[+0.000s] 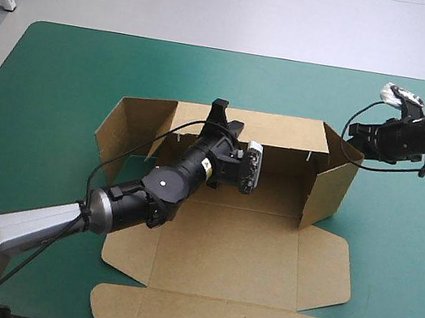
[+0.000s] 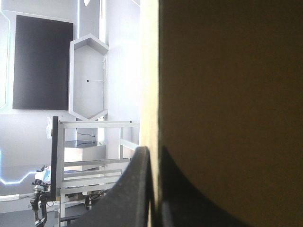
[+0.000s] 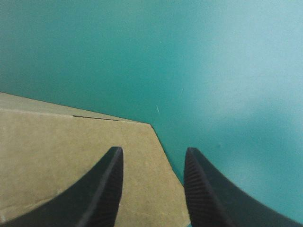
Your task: Fold the box
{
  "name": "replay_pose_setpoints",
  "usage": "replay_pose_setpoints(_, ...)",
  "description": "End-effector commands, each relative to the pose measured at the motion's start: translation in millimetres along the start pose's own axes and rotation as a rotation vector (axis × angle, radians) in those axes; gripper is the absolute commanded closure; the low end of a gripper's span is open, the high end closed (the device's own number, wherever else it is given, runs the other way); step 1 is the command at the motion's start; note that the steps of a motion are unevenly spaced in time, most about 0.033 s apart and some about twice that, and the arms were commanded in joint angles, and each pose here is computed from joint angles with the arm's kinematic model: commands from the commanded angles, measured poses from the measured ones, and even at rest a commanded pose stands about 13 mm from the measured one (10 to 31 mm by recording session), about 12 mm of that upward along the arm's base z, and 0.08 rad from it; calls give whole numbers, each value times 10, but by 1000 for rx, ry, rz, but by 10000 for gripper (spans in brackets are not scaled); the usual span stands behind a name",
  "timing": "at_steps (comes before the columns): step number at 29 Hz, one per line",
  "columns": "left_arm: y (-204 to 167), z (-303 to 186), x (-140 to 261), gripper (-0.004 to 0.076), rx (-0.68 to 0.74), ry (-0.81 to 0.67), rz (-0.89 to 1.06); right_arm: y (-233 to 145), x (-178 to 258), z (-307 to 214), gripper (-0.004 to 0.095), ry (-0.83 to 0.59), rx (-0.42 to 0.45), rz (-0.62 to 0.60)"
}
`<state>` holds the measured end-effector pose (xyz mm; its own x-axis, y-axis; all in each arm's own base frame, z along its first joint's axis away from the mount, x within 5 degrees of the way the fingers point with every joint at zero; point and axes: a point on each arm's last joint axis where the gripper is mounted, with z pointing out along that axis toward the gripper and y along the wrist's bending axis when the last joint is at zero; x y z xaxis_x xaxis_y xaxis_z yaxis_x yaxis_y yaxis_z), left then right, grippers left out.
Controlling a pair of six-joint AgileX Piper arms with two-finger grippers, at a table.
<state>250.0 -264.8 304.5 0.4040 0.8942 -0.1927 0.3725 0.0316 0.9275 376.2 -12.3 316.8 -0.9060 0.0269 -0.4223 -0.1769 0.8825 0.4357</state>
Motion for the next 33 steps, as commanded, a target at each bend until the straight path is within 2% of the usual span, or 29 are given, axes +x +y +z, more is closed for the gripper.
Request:
replay_pose_setpoints(1, 176, -104, -26, 738, -53, -9, -47, 210, 87, -243, 523, -144, -34, -47)
replay_pose_setpoints(7, 176, -104, -25, 738, -54, -7, -50, 220, 355, -109, 523, -238, -93, -64)
replay_pose_setpoints(14, 177, -104, -23, 738, -55, -5, -57, 309, 597, -89, 540, -373, -169, -140)
replay_pose_setpoints(25, 175, -104, -26, 738, -53, -9, -59, 351, 912, -105, 567, -494, -43, -324)
replay_pose_setpoints(30, 176, -104, -22, 738, -54, -5, -59, 445, 994, -26, 567, -507, -58, -444)
replay_pose_setpoints(33, 176, -104, -22, 738, -54, -5, -59, 492, 1005, -3, 567, -497, -74, -461)
